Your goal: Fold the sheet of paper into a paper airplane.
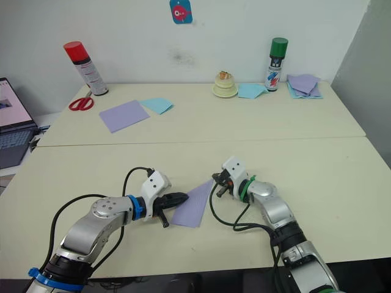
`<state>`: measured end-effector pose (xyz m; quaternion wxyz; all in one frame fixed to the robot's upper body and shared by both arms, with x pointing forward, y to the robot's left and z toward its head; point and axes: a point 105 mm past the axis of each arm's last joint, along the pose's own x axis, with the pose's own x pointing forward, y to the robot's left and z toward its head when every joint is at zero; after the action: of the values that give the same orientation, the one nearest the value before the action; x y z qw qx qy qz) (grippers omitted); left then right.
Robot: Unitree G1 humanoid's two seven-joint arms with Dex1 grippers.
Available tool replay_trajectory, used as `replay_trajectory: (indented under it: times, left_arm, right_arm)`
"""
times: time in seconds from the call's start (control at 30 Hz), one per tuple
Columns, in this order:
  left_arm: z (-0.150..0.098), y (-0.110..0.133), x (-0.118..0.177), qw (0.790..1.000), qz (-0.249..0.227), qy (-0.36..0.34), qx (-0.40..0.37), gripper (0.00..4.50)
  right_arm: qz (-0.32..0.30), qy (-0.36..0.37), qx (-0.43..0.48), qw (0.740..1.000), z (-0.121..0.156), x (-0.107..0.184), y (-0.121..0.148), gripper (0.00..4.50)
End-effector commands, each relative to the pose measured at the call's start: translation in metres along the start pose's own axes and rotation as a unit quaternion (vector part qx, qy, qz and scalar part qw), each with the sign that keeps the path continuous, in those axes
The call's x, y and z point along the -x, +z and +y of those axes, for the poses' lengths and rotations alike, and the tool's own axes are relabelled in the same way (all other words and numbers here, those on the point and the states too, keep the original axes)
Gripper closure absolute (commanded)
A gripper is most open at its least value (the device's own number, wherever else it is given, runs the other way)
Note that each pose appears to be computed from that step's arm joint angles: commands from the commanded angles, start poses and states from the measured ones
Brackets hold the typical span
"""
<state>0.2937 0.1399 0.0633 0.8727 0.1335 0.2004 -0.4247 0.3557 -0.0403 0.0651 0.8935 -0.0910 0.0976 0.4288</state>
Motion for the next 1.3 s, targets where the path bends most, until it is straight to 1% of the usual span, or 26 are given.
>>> replay_trajectory:
  times: [0.03, 0.43, 0.47, 0.5, 0.53, 0.57, 0.73, 0.87, 0.93, 1.07, 1.2, 1.3]
  left_arm:
    - [0.002, -0.023, 0.0, 0.999, 0.042, 0.01, 0.022, 4.5]
    - [0.002, -0.023, 0.0, 0.999, 0.042, 0.01, 0.022, 4.5]
    - [-0.003, -0.024, -0.002, 0.999, 0.043, 0.001, 0.026, 4.5]
    - [-0.007, -0.025, -0.004, 0.999, 0.045, -0.006, 0.029, 4.5]
    - [-0.009, -0.027, -0.005, 0.998, 0.047, -0.01, 0.031, 4.5]
    - [-0.01, -0.029, -0.004, 0.998, 0.048, -0.012, 0.033, 4.5]
    - [-0.011, -0.03, -0.002, 0.998, 0.05, -0.009, 0.038, 4.5]
    - [-0.011, -0.031, -0.001, 0.998, 0.05, -0.007, 0.039, 4.5]
    - [-0.011, -0.031, -0.001, 0.998, 0.05, -0.005, 0.04, 4.5]
    - [-0.01, -0.031, -0.002, 0.998, 0.049, -0.002, 0.039, 4.5]
    - [-0.01, -0.031, -0.003, 0.998, 0.049, -0.001, 0.038, 4.5]
    - [-0.01, -0.032, -0.002, 0.998, 0.051, -0.001, 0.037, 4.5]
  right_arm:
    - [0.021, -0.019, 0.001, 1.0, -0.01, 0.006, -0.012, 4.46]
    - [0.021, -0.019, 0.002, 1.0, -0.01, 0.006, -0.012, 4.46]
    - [0.029, 0.066, 0.022, 0.997, 0.021, 0.005, -0.011, 4.46]
    - [0.037, 0.137, 0.038, 0.989, 0.047, 0.008, -0.012, 4.46]
    - [0.041, 0.182, 0.047, 0.981, 0.064, 0.011, -0.012, 4.46]
    - [0.041, 0.2, 0.05, 0.978, 0.071, 0.013, -0.011, 4.46]
    - [-0.007, 0.157, 0.03, 0.987, 0.051, 0.01, 0.011, 4.46]
    - [-0.046, 0.161, 0.019, 0.986, 0.049, 0.015, 0.03, 4.46]
    - [-0.052, 0.163, 0.018, 0.985, 0.049, 0.017, 0.035, 4.46]
    - [-0.032, 0.157, 0.025, 0.987, 0.055, 0.013, 0.027, 4.46]
    - [0.025, 0.16, 0.046, 0.986, 0.066, 0.006, 0.002, 4.46]
    - [0.066, 0.198, 0.039, 0.977, 0.082, 0.01, -0.017, 4.46]
